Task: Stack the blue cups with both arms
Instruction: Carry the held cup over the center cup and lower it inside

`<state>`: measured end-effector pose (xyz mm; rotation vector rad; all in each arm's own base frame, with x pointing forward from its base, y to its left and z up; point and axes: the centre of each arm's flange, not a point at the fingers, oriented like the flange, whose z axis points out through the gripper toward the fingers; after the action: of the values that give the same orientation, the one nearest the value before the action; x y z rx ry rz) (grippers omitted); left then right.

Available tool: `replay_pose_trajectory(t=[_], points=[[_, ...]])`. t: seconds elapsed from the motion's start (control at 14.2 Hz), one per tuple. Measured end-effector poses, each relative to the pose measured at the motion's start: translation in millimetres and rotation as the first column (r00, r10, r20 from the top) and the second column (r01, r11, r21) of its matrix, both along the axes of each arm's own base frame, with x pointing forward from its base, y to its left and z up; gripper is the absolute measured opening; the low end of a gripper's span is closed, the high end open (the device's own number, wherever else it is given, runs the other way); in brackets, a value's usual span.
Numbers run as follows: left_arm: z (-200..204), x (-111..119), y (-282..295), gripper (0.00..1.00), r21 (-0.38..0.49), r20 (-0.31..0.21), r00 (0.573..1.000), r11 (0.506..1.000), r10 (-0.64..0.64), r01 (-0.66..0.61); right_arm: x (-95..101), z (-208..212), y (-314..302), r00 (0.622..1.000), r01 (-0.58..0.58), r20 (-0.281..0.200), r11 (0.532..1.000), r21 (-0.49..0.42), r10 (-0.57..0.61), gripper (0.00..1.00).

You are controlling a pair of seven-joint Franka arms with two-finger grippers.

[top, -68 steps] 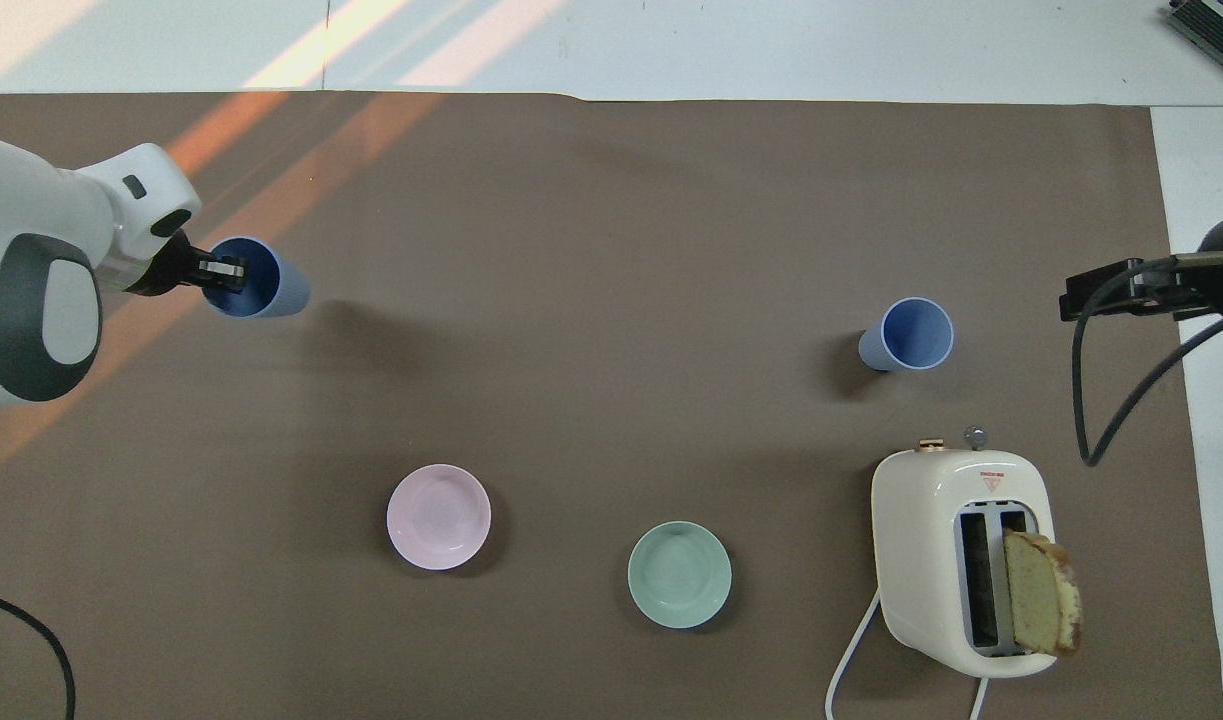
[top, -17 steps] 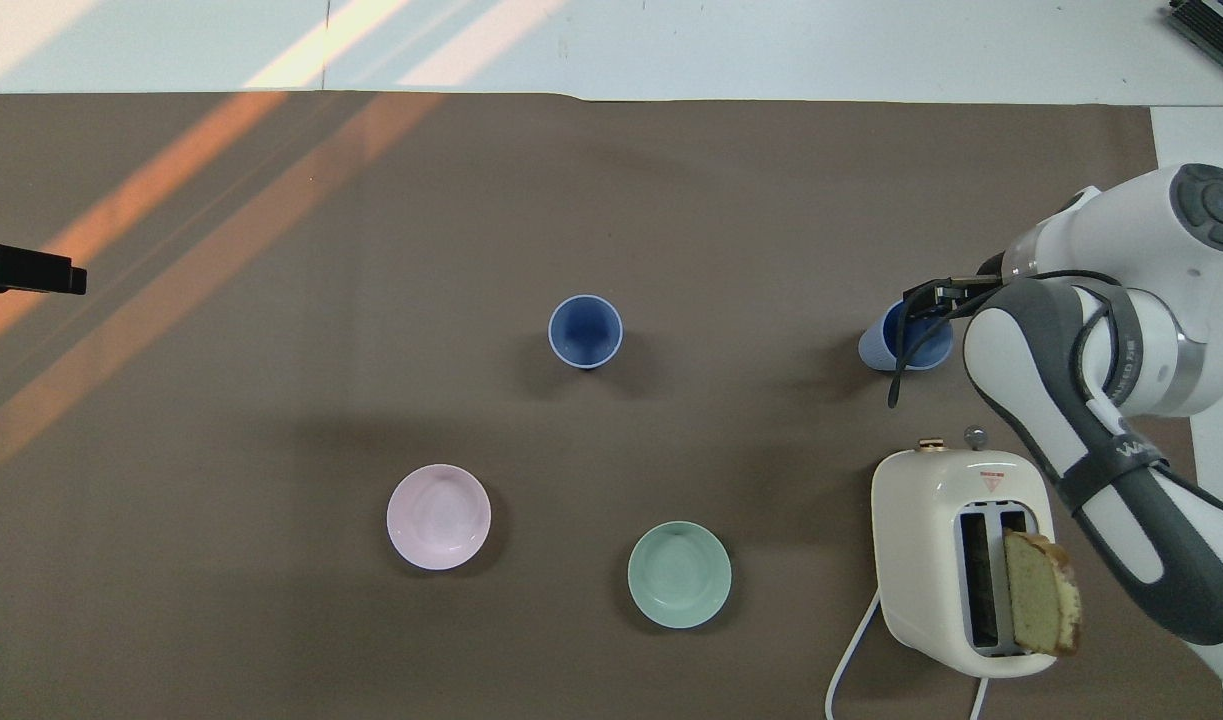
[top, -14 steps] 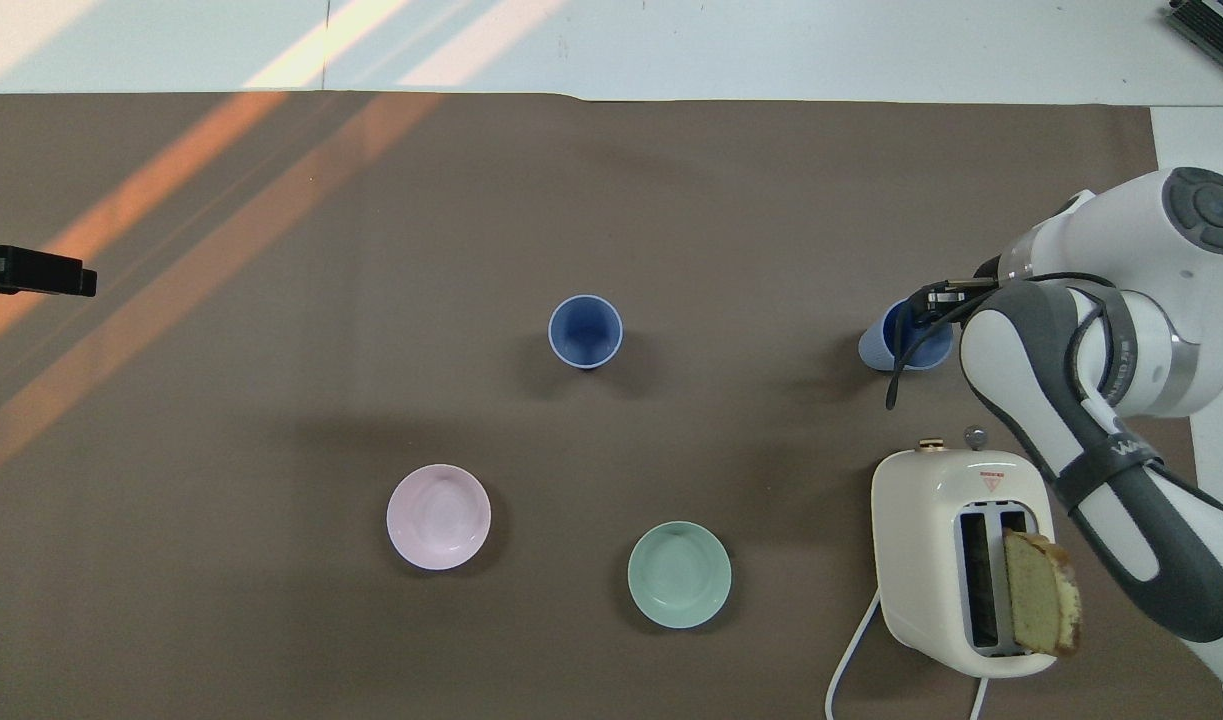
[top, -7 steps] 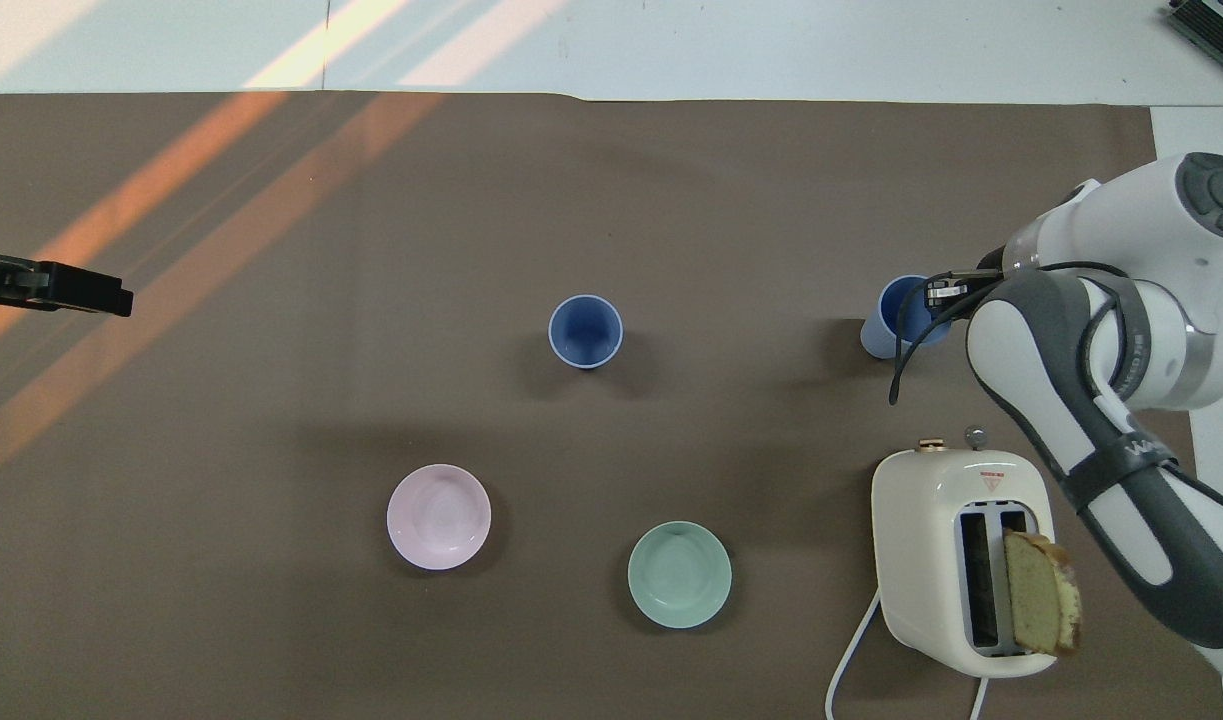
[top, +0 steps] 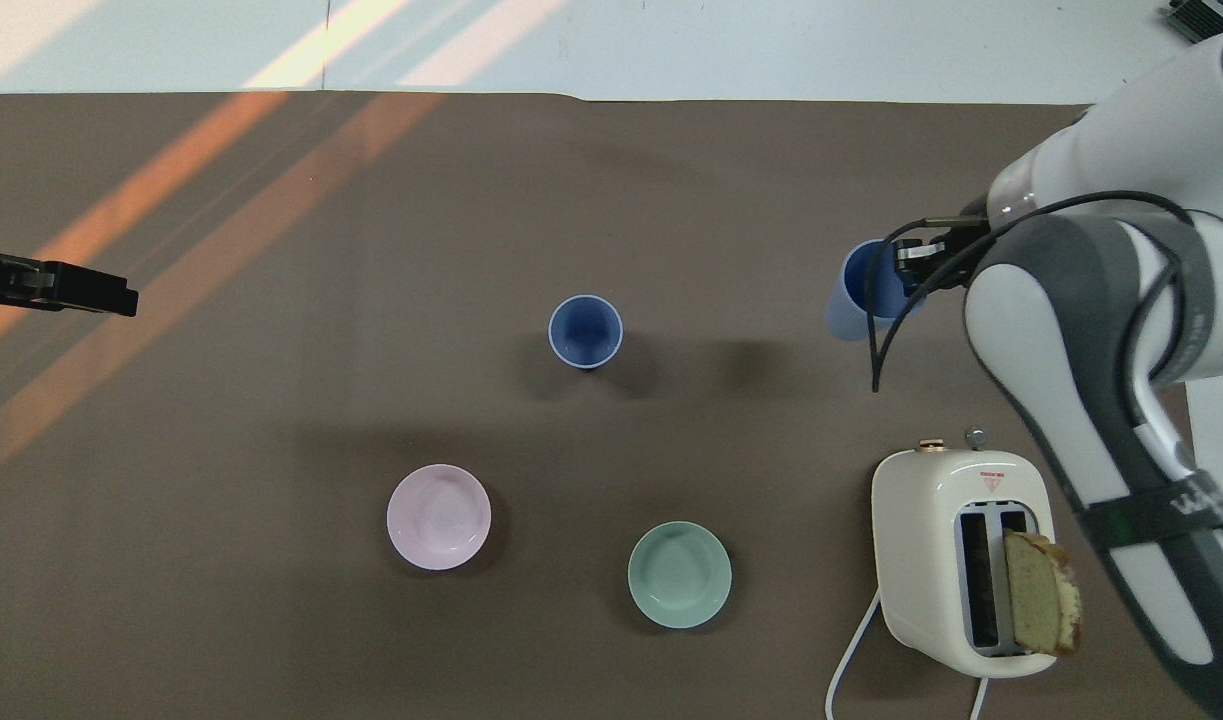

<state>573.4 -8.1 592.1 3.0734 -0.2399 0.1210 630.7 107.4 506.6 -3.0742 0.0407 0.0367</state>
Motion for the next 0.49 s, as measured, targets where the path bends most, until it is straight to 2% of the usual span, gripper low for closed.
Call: replay_pose_trajectory(t=[0.21, 0.49], points=[[4.1, 0.4, -0.1, 1.00, -0.002, 0.007, 1.000, 1.000, 0.024, -0.024, -17.4, 14.4, 101.8, 0.999, 0.030, 0.029, 0.999, -0.016, -0.030, 0.05], [5.7, 0.6, -1.4, 1.00, -0.004, 0.009, 0.999, 0.999, 0.042, -0.042, -49.6, 27.5, 194.6, 0.997, 0.060, 0.052, 0.998, 0.004, -0.060, 0.05]])
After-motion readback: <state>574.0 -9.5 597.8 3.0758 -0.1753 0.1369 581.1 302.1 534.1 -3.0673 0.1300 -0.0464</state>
